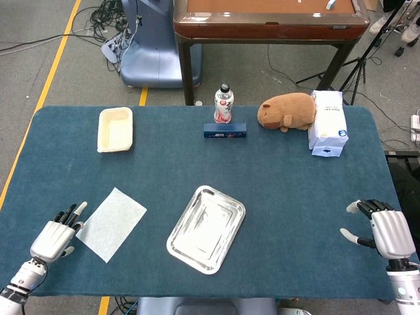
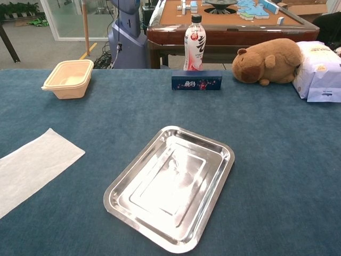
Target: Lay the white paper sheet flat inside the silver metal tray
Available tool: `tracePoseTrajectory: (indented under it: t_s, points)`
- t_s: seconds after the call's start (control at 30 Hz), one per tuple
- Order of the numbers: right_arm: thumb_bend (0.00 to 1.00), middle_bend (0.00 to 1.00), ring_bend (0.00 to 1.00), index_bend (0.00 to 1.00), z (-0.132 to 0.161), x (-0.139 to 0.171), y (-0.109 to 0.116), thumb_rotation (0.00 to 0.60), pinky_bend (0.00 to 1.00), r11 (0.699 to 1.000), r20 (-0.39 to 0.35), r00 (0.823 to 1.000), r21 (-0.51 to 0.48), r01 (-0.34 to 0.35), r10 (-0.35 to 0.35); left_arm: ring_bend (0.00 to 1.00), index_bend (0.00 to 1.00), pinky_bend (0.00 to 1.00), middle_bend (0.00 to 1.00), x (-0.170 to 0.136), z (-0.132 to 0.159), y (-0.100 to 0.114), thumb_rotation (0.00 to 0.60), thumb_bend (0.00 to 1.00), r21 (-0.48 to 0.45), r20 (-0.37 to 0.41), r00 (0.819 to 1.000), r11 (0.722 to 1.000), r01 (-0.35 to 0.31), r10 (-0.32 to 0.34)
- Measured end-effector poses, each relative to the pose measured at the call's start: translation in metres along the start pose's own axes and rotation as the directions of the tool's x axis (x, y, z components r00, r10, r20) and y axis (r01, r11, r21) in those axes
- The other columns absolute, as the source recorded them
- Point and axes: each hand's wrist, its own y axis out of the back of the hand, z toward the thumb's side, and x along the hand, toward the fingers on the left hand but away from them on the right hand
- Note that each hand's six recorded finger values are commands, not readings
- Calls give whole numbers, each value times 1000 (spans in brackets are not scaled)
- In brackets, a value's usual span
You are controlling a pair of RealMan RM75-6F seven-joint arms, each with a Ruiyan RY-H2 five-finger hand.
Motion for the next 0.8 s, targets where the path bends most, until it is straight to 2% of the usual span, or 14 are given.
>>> tracePoseTrajectory:
  t_s: [0.8]
  points:
    - [56, 493, 395, 476, 0, 0, -1, 600, 421, 1000, 0, 1000, 0, -4, 4, 0, 429, 219, 0, 6, 3, -5, 600, 107, -35, -2, 1000, 999, 5, -6]
